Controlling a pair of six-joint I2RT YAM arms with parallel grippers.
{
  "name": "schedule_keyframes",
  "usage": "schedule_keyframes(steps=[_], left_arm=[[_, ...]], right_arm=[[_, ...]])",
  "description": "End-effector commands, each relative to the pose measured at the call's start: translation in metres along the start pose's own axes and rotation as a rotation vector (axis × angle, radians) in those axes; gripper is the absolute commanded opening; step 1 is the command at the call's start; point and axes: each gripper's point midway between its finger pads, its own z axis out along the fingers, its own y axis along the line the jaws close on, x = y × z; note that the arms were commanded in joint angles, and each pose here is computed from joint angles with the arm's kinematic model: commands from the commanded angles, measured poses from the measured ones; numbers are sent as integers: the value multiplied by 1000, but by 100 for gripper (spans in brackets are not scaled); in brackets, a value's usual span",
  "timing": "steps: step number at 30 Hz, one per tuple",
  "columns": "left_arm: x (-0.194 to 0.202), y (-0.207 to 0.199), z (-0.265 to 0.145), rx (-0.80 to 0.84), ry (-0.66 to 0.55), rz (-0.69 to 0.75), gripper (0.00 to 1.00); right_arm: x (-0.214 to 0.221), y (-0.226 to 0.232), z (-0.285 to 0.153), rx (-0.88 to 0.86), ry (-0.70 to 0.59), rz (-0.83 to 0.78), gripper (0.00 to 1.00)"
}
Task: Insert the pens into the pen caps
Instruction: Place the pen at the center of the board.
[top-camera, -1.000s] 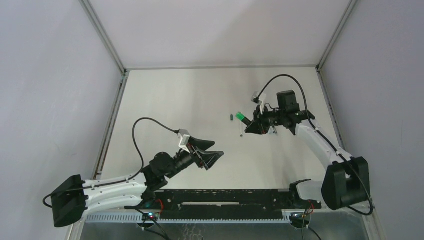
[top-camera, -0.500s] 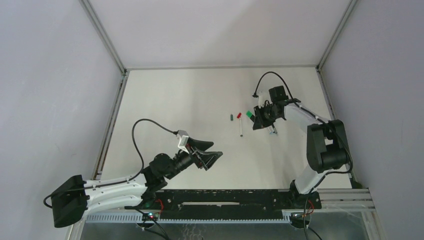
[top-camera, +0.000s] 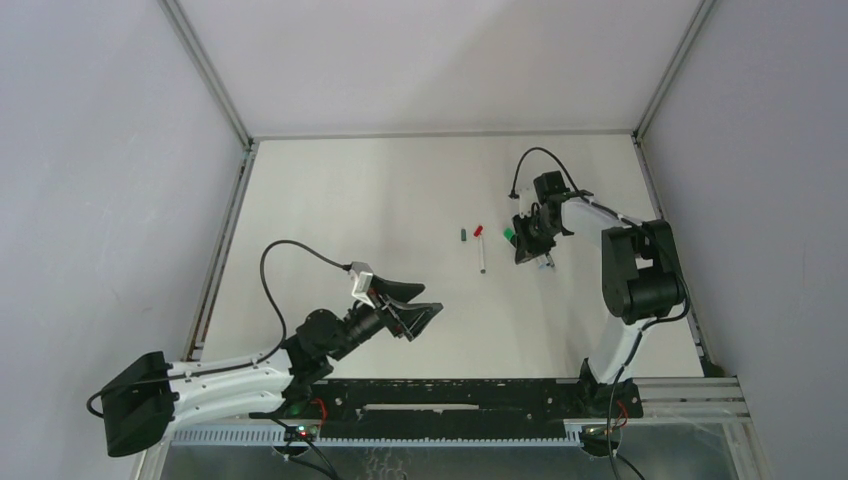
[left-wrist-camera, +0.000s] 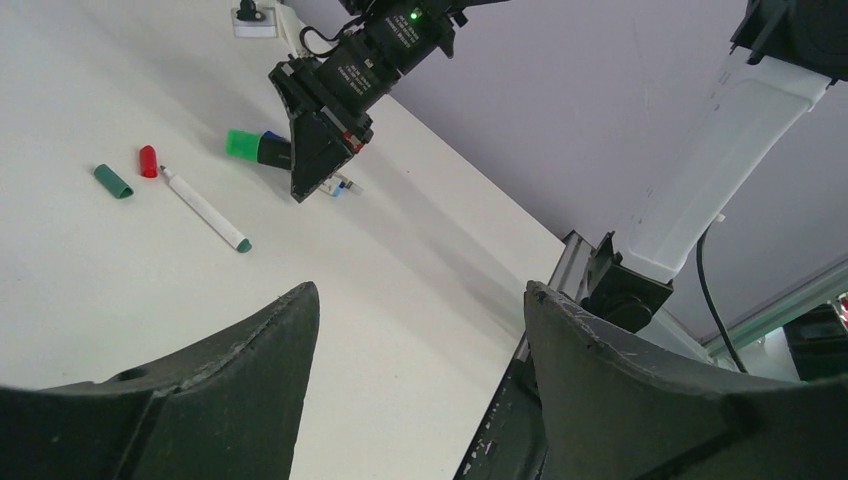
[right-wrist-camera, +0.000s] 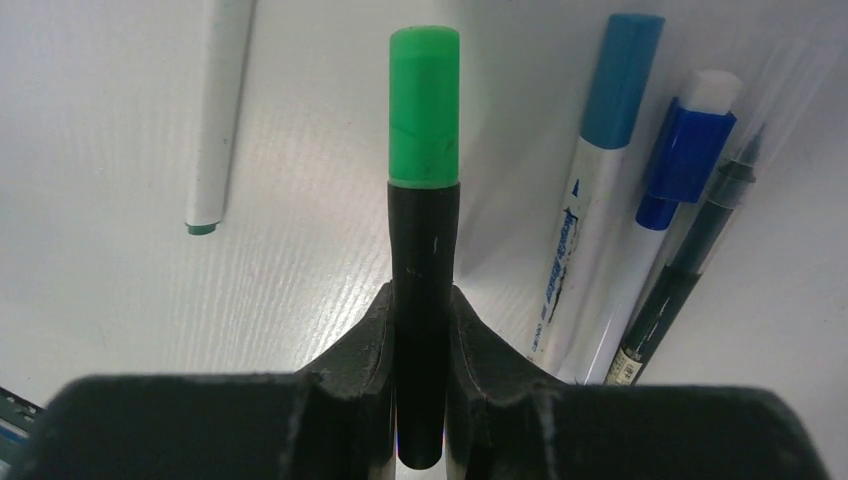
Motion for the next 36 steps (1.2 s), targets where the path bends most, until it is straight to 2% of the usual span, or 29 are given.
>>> schedule_keyframes(steps=[1,18,29,36], left_arm=[[-7,1,-3,2,-40,-9,79],[-13,-4,-5,26,-60,-18,79],[-14,-5,-5,29,-59,-19,79],[-15,-6,-3,30,-62,-18,80]], right_arm=[[-6,-12,-5,47,1,22,18],[-7,-15,-7,48,10,28,33],[-14,-17,-18,65,-24,23,35],[-29,-15,-41,87,-101,-16,36]])
